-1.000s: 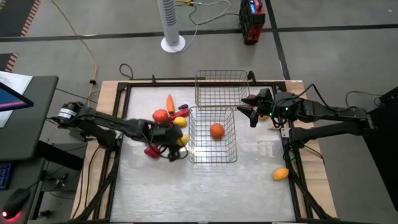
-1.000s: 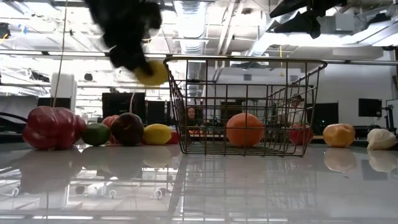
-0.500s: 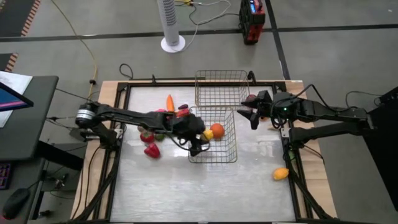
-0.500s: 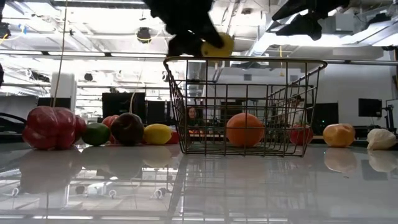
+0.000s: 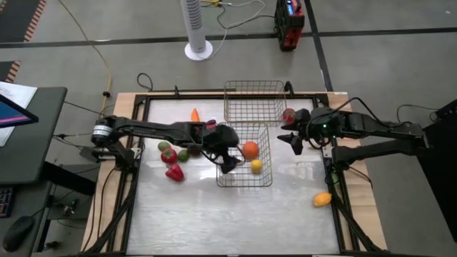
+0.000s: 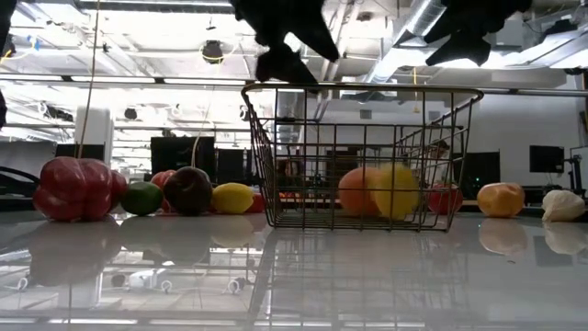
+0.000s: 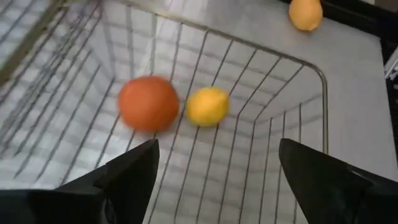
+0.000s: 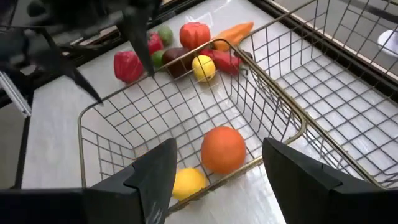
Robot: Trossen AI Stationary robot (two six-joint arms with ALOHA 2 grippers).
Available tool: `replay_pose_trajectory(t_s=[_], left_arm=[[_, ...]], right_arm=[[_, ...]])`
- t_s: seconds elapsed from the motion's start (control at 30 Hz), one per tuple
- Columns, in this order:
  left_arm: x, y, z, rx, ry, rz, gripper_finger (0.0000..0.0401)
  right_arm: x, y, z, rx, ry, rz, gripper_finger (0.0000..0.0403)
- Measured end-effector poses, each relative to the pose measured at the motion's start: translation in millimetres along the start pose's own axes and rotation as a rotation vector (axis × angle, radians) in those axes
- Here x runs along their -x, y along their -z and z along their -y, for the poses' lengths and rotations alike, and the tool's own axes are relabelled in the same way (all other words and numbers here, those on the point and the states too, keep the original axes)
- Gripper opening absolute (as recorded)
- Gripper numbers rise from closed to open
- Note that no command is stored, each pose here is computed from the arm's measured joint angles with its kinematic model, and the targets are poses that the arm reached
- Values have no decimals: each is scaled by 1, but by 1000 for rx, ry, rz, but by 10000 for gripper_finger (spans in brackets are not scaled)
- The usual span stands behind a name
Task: Sort produce into baskets
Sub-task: Put the red bell pepper into the top wire basket
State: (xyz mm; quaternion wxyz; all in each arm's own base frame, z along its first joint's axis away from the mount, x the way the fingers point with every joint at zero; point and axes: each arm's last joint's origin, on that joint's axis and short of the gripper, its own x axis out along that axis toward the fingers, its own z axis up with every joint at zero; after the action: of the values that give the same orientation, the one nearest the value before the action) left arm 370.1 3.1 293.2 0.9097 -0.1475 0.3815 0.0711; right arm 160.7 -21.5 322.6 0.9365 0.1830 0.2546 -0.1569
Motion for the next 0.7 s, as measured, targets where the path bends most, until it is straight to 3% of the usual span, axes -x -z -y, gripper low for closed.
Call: replay_pose_trajectory(t_s=[0.17,0.33,0.53,0.7], left_arm=[[40,23,-2,-75,-58,-192,310],[69,69,-8,-193,-108,-462,307],[70,124,-14,-372,-19,-691,307],[60,149,-15,-469,-61,-760,315]], right_arm=[[0,0,0,0,9,5,265],[0,-1,0,-1,19,14,265],[0,-1,1,-2,27,25,265],[0,-2,1,-3,44,32,265]])
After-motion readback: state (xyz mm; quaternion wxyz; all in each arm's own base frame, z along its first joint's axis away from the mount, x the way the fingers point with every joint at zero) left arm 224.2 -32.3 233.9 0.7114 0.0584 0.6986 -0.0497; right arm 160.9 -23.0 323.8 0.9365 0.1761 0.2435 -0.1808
